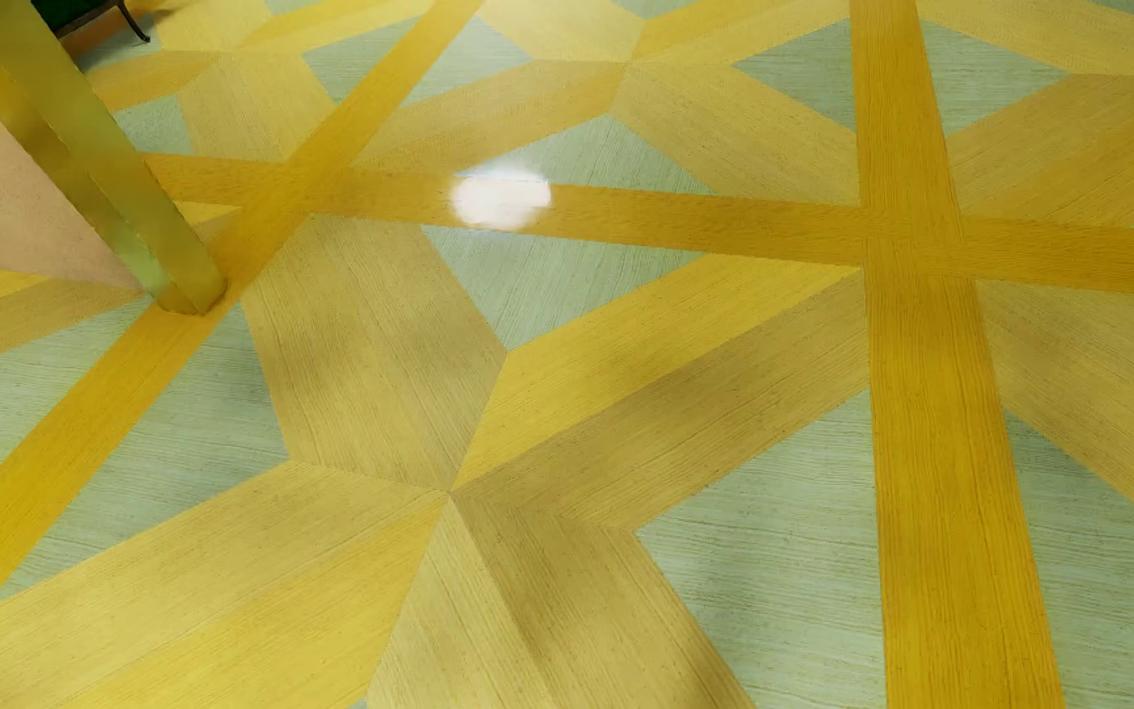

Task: Turn back

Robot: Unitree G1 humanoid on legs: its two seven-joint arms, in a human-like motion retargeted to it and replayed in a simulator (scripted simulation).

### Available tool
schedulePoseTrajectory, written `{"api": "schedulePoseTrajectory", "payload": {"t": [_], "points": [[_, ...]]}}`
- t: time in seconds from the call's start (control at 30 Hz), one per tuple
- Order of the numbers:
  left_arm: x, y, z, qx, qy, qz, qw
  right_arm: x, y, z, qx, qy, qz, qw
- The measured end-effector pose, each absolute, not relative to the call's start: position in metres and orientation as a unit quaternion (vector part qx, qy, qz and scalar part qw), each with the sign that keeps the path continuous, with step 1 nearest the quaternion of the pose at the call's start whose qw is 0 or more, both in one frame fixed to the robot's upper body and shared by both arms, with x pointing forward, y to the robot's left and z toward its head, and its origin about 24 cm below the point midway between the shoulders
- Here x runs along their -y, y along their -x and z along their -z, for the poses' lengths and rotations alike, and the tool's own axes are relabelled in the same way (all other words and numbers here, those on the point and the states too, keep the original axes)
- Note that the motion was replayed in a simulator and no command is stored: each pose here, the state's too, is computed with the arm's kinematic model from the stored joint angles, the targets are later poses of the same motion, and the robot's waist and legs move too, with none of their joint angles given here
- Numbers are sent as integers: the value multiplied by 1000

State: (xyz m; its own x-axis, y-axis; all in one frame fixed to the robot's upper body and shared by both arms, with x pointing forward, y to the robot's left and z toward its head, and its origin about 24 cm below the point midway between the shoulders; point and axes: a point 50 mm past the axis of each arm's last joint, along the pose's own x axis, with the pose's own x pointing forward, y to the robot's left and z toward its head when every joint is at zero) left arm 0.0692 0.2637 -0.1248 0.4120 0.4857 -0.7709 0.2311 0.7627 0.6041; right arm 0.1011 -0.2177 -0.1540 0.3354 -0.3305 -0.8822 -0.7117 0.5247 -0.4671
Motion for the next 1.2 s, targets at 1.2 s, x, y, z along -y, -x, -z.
{"api": "schedulePoseTrajectory", "payload": {"t": [1.2], "points": [[-215,-44,155,-617,-266,17,741,195,-128,144,-518,414,-102,741]]}}
